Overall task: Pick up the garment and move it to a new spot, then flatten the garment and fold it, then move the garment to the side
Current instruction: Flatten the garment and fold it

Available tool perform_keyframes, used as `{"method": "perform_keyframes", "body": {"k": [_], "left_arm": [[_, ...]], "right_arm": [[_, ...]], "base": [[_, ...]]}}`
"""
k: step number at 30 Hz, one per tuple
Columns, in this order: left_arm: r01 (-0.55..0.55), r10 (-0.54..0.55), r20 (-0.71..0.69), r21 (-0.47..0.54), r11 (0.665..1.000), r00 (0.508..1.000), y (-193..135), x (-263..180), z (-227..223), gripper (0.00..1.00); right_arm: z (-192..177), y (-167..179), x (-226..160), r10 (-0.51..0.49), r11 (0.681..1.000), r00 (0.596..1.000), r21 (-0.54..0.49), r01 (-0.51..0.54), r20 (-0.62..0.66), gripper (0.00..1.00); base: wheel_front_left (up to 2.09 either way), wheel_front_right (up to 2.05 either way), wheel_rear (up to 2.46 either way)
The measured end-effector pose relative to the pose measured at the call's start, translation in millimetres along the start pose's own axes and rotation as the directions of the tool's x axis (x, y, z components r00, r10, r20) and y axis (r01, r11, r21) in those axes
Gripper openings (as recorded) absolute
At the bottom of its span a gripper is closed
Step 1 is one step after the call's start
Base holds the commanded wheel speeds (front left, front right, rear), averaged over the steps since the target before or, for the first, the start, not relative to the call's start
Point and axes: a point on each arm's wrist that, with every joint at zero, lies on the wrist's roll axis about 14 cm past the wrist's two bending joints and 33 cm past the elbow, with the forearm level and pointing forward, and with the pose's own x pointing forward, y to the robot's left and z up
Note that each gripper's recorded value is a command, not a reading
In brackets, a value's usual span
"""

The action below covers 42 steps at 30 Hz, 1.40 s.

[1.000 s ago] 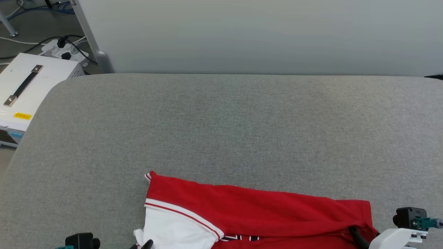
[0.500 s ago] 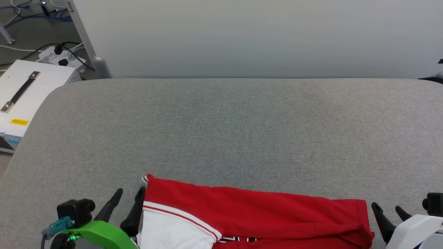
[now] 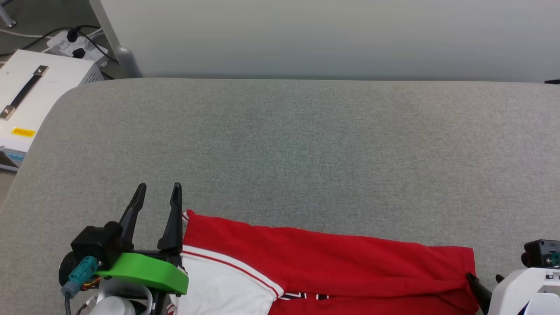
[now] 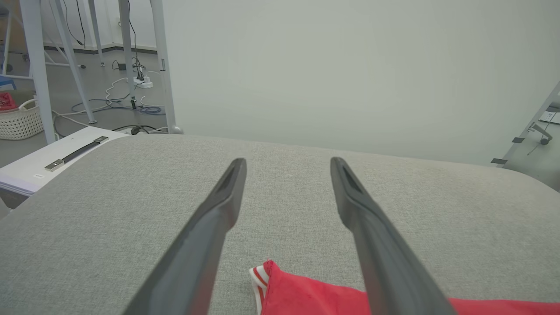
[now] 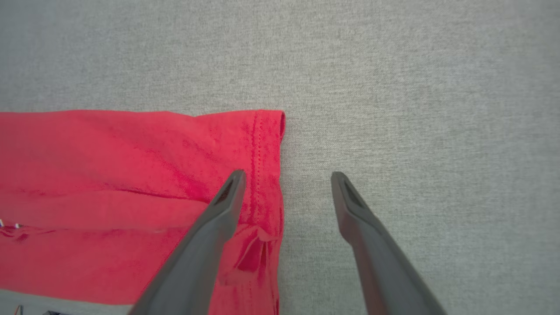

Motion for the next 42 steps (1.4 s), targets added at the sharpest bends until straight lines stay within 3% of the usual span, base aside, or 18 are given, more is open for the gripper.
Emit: {"method": "perform_keyframes", "body": {"k": [11, 12, 13, 14, 27, 34, 42], "left_arm": [[0.006, -0.006, -0.007, 0.018, 1.0, 1.0, -3, 7, -15, 1.0], [0.003, -0.003, -0.006, 0.023, 1.0, 1.0, -2, 8, -15, 1.0], [0.001, -0.001, -0.007, 0.026, 1.0, 1.0, -1, 8, -16, 1.0], [-0.002, 0.002, -0.007, 0.029, 1.0, 1.0, -1, 9, -16, 1.0], [0.001, 0.0, -0.006, 0.069, 0.998, 1.0, -2, -5, -17, 1.0], [0.005, -0.006, 0.015, 0.076, 0.997, 1.0, -5, -11, -9, 1.0], [0.015, -0.015, 0.005, 0.071, 0.997, 1.0, -10, -18, -12, 1.0]], "right_arm": [[-61, 21, 25, 0.07, 0.997, 0.961, 0.053, -0.058, -0.267, 1.0], [-63, 23, 26, 0.078, 0.996, 0.956, 0.059, -0.064, -0.283, 0.8], [-63, 24, 26, 0.081, 0.996, 0.953, 0.062, -0.066, -0.292, 0.21], [-64, 24, 27, 0.084, 0.996, 0.95, 0.066, -0.068, -0.3, 0.0], [-35, 22, 14, 0.079, 0.995, 0.974, 0.08, -0.063, -0.214, 0.0], [-6, -24, -2, -0.032, 0.994, 0.99, 0.102, 0.046, -0.14, 0.0], [5, -81, -27, -0.172, 0.953, 0.979, 0.234, 0.193, -0.109, 0.0]], "base": [[0.0, 0.0, 0.0], [0.0, 0.0, 0.0], [0.0, 0.0, 0.0], [0.0, 0.0, 0.0], [0.0, 0.0, 0.0], [0.0, 0.0, 0.0], [0.0, 0.0, 0.0]]}}
